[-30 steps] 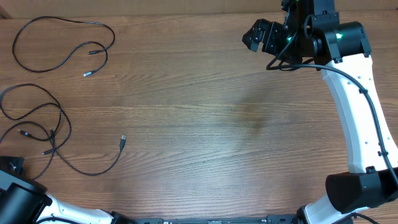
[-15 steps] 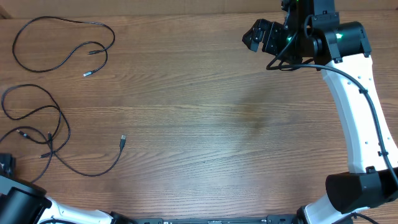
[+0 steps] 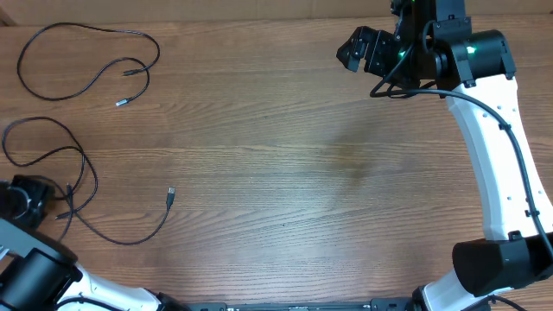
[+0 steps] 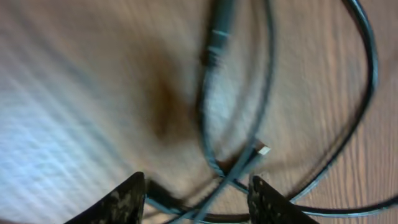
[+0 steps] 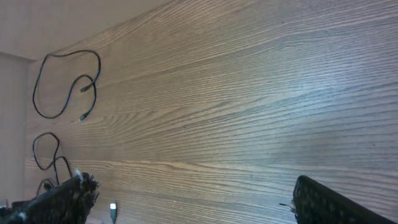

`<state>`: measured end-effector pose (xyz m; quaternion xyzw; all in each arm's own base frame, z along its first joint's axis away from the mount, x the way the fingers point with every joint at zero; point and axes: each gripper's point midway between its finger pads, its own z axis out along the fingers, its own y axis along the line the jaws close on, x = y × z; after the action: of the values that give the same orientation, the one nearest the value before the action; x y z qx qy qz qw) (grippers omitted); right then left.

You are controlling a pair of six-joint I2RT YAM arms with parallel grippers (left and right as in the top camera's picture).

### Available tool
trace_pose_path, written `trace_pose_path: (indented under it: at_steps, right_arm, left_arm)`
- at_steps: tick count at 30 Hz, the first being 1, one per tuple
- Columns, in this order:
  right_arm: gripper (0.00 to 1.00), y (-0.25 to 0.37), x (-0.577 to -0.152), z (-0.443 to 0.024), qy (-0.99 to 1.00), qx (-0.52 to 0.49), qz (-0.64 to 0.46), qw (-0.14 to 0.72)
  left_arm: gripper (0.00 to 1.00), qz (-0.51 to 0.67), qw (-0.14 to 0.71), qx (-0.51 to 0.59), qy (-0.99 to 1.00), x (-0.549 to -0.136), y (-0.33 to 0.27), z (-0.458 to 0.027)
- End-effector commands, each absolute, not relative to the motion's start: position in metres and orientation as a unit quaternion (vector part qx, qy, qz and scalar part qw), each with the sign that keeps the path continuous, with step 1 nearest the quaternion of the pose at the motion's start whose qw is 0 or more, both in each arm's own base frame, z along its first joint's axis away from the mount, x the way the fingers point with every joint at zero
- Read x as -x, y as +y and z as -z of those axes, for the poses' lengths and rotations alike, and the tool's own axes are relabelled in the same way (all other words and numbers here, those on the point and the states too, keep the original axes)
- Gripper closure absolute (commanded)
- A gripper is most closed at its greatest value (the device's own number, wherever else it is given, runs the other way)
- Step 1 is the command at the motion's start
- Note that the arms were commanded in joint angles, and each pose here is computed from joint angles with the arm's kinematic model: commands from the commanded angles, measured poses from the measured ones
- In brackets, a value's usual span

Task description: Untangle cables

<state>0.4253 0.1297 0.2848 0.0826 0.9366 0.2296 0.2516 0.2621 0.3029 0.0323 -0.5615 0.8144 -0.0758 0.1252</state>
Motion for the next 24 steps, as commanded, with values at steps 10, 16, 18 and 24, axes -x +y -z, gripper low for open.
trace_pose_path:
  at_steps: [10,16,18,24]
  right_arm:
    - [0.0,0.127,-0.422,-0.298,0.932,-0.078,-0.229,0.27]
    - [0.0,0.127,-0.422,-0.298,0.932,-0.078,-0.229,0.27]
    - [0.0,0.127,-0.422,-0.298,0.932,-0.078,-0.229,0.27]
    - [0.0,0.127,-0.422,-0.298,0.932,-0.078,-0.23,0.27]
  left_arm:
    - [0.61,-0.031,0.055,0.527,0.847,-0.247,0.295,-0.022]
    - [0.57,-0.032,0.06,0.527,0.847,-0.249,0.297,-0.02]
    - [0.56,-0.025,0.076,0.524,0.848,-0.256,0.299,-0.021]
    - [0.53,0.044,0.142,0.494,0.857,-0.294,0.293,-0.027]
